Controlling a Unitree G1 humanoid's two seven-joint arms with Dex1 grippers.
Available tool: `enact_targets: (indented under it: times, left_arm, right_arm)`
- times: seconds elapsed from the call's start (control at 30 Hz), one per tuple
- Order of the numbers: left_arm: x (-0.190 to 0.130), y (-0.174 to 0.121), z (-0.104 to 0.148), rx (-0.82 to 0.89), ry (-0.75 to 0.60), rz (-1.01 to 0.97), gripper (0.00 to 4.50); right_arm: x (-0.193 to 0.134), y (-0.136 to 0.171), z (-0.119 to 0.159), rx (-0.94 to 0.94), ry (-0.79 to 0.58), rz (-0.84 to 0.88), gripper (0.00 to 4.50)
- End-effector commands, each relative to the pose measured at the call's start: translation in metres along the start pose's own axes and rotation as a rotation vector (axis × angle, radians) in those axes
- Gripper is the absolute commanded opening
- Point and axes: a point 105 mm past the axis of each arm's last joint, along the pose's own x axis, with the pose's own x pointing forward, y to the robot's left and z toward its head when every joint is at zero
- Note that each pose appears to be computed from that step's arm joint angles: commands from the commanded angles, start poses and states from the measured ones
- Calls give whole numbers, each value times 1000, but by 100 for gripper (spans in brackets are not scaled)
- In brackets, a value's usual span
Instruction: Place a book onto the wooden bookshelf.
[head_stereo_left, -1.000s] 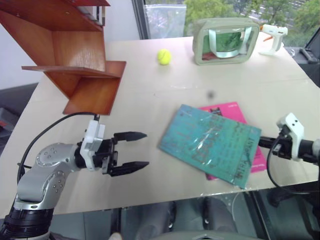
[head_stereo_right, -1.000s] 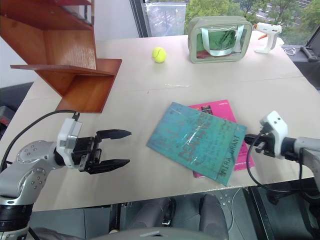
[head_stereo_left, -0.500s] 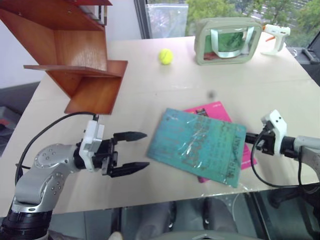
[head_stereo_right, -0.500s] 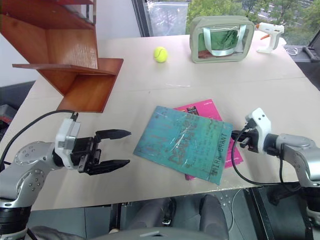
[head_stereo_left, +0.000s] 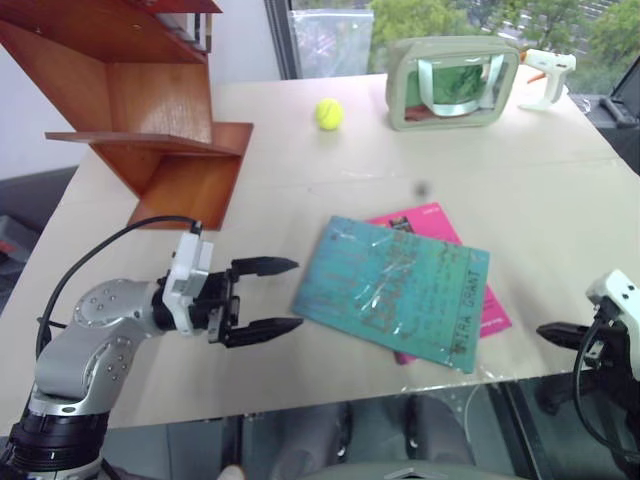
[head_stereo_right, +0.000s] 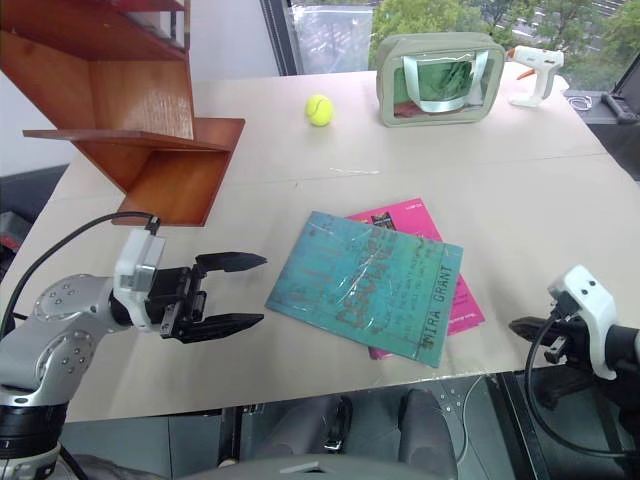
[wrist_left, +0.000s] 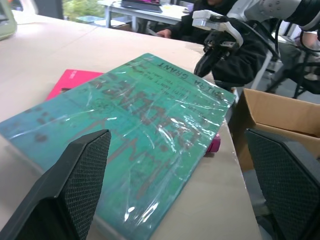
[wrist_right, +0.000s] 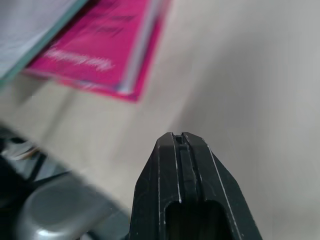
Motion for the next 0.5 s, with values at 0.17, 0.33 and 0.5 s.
enact_targets:
  times: [0.17, 0.33, 0.5]
  left_arm:
    - [0, 0, 6, 23, -6, -14, 450]
    - [-1, 1, 7, 26, -5, -7, 450]
    - [-2, -1, 6, 21, -6, 0, 450]
  right_arm:
    - [29, 12, 14, -46, -71, 45, 3]
    - [49, 23, 23, -52, -97, 126, 3]
    - [58, 27, 41, -63, -169, 147, 3]
